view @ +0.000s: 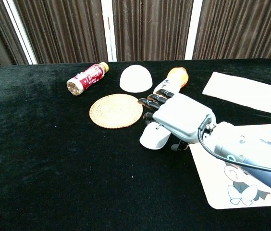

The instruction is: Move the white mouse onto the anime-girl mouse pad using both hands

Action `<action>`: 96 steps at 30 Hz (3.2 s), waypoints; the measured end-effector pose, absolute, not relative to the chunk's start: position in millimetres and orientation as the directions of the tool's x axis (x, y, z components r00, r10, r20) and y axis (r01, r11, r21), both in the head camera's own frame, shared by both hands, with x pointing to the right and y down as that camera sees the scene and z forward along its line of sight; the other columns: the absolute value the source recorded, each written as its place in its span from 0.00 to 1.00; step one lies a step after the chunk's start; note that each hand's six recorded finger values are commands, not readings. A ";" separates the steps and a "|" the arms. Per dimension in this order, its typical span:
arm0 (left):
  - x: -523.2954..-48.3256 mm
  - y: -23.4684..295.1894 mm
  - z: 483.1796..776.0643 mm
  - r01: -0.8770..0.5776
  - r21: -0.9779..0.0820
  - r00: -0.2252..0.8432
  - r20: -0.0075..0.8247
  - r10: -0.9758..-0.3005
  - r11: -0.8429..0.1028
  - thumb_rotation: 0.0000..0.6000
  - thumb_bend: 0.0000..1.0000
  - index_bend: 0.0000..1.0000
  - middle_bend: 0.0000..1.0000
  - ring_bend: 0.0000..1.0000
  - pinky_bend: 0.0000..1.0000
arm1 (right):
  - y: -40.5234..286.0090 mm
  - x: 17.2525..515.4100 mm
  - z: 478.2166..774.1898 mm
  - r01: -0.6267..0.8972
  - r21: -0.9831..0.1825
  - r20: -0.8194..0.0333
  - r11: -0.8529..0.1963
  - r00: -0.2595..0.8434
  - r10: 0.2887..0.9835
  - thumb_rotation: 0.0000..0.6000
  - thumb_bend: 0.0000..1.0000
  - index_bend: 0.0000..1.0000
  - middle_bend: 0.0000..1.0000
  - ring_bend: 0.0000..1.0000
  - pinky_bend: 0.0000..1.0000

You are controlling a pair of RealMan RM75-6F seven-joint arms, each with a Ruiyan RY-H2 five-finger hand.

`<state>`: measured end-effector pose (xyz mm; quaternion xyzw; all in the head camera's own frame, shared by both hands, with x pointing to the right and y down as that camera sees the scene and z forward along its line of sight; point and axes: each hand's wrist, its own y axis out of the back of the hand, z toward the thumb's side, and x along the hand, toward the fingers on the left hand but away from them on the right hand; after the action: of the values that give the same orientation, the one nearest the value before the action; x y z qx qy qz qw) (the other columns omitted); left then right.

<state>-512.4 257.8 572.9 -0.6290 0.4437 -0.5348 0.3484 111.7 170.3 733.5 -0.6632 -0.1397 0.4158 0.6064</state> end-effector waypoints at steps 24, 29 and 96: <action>-511.7 258.2 574.9 -0.203 -0.902 0.038 0.381 -0.924 -0.380 1.00 0.12 0.00 0.00 0.00 0.00 | 179.8 98.4 736.7 -0.285 -0.936 -0.348 -0.206 0.665 0.661 1.00 0.00 0.50 0.10 0.00 0.00; -511.2 258.4 574.7 -0.205 -0.902 0.039 0.381 -0.924 -0.380 1.00 0.12 0.00 0.00 0.00 0.00 | 180.6 100.8 730.9 -0.267 -0.943 -0.331 -0.200 0.672 0.662 1.00 0.00 0.52 0.11 0.00 0.00; -497.2 260.1 578.0 -0.218 -0.884 0.072 0.407 -0.910 -0.413 1.00 0.12 0.00 0.00 0.00 0.00 | 196.1 284.5 708.3 -0.491 -0.864 -0.459 -0.113 0.672 0.581 1.00 0.00 0.36 0.05 0.00 0.00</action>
<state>-497.2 260.1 578.0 -0.6543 0.4310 -0.5275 0.3283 284.5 196.1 708.3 -0.6277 -0.0359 0.4033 0.6649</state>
